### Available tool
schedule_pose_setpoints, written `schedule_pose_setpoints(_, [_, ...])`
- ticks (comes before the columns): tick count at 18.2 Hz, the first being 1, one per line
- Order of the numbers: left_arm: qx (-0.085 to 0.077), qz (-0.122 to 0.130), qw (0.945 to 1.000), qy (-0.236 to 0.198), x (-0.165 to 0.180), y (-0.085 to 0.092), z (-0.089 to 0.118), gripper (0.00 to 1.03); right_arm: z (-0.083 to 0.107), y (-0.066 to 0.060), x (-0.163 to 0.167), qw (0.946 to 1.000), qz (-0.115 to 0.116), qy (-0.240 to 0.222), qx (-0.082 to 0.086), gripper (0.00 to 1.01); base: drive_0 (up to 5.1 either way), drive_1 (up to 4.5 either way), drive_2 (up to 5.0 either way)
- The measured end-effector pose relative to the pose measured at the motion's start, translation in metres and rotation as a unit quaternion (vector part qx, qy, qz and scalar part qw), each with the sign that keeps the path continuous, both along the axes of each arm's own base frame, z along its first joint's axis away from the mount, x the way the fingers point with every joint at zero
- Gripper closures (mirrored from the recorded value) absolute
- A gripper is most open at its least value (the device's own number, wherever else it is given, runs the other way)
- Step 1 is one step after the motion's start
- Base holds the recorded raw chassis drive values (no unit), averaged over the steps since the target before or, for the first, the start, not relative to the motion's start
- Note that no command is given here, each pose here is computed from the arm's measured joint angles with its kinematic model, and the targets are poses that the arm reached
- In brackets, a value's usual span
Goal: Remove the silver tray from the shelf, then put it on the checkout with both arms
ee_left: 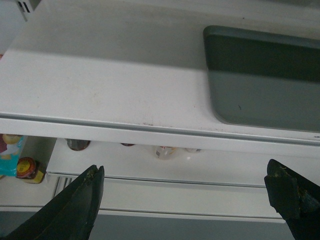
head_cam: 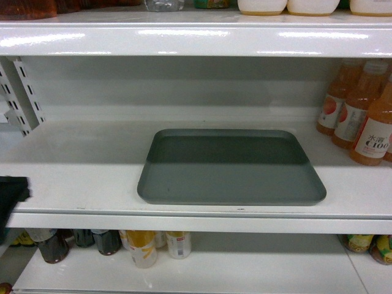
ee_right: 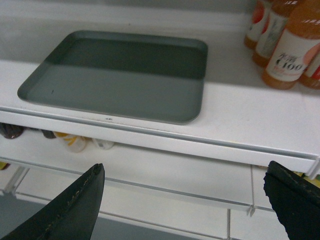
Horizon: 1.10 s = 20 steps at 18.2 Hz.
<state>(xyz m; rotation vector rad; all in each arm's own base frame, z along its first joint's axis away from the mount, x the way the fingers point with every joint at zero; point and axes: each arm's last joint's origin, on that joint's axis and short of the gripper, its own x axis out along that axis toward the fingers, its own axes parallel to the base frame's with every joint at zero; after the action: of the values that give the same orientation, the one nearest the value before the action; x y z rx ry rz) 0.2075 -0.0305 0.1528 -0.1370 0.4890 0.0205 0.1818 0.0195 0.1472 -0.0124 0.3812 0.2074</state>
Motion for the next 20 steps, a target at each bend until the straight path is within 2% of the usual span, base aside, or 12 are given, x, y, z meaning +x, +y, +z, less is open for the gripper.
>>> schedule_pose_setpoints(1, [0.008, -0.012, 0.9993, 0.033, 0.032, -0.01, -0.016, 0.05, -0.015, 0.006, 0.031, 0.9991, -0.003, 0.042, 0.005, 0.03, 0.0, 0.0, 0.0])
schedule_pose_setpoints(2, [0.014, -0.02, 0.998, 0.058, 0.05, -0.016, -0.029, 0.05, -0.025, 0.011, 0.05, 0.998, -0.007, 0.063, 0.001, 0.03, 0.0, 0.0, 0.0])
schedule_pose_setpoints(5, [0.027, -0.034, 0.9951, 0.088, 0.088, -0.03, -0.051, 0.05, -0.044, 0.021, 0.093, 0.9946, -0.011, 0.102, 0.01, 0.03, 0.0, 0.0, 0.0])
schedule_pose_setpoints(11, [0.035, -0.038, 0.9935, 0.101, 0.153, -0.046, -0.073, 0.05, -0.065, 0.033, 0.164, 0.9913, -0.044, 0.123, 0.014, 0.03, 0.0, 0.0, 0.0])
schedule_pose_setpoints(14, [0.039, -0.055, 0.9913, 0.112, 0.177, -0.065, -0.081, 0.05, -0.08, 0.037, 0.197, 0.9876, -0.066, 0.143, 0.0, 0.03, 0.0, 0.0, 0.0])
schedule_pose_setpoints(16, [0.044, -0.06, 0.9898, 0.121, 0.198, -0.076, -0.084, 0.05, -0.083, 0.04, 0.226, 0.9857, -0.077, 0.15, -0.007, 0.03, 0.0, 0.0, 0.0])
schedule_pose_setpoints(20, [0.05, -0.057, 0.9854, 0.152, 0.212, -0.079, -0.091, 0.05, -0.087, 0.039, 0.257, 0.9786, -0.089, 0.185, -0.002, 0.03, 0.0, 0.0, 0.0])
